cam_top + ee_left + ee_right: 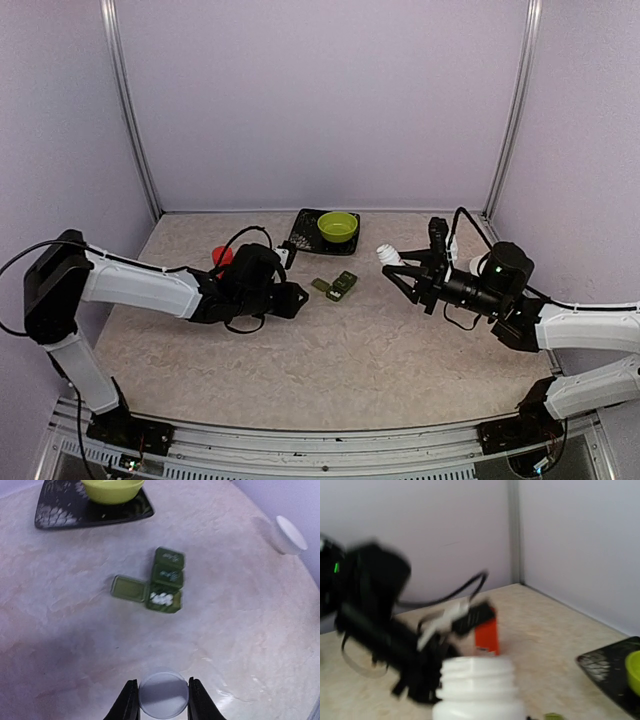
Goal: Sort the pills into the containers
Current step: Pick up the lid of the pill bottle from the center of the board, then close the lid of the pill bottle.
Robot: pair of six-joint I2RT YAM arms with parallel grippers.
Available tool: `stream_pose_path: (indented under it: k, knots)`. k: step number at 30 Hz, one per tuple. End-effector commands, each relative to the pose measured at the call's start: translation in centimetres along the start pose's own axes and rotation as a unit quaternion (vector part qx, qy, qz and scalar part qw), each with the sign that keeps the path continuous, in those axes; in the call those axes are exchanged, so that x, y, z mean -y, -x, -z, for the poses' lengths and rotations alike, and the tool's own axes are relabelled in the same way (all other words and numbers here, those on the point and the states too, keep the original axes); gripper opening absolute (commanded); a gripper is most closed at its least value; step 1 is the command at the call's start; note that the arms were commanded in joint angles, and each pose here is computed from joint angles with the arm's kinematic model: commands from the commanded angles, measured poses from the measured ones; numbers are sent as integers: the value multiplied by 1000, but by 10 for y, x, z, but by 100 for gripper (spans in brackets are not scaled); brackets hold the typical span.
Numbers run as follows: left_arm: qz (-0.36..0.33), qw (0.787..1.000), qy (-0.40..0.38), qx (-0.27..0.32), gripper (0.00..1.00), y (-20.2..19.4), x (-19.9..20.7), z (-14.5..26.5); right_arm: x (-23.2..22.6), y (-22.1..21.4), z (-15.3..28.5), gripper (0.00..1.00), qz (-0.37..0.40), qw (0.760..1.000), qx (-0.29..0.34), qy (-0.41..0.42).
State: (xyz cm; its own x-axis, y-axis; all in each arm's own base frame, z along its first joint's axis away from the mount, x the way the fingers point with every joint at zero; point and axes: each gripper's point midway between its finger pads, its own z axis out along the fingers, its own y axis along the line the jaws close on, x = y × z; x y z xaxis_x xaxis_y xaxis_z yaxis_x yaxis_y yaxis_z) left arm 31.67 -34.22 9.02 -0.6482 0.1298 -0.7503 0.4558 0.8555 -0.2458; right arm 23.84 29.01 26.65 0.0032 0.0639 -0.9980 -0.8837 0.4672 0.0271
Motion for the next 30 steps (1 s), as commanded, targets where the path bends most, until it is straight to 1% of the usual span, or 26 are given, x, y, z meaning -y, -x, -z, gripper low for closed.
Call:
stream_pose_path:
  k: [1, 6, 10, 20, 30]
  knots:
    - [-10, 991, -112, 67, 23, 51, 58, 48, -32, -1, 9, 0, 17, 997, 14, 79]
    - [-11, 976, -189, 111, 25, 90, 103, 99, -45, -2, 16, 0, 40, 993, 18, 112]
    - [-10, 965, -235, 114, 27, 100, 129, 118, -48, -3, 15, 0, 40, 992, 11, 123]
    - [-1, 945, -313, 100, 27, 104, 172, 131, -54, 0, 7, 0, 42, 991, -3, 129]
    - [6, 931, -356, 84, 27, 97, 191, 133, -56, 0, -4, 0, 44, 991, -7, 124]
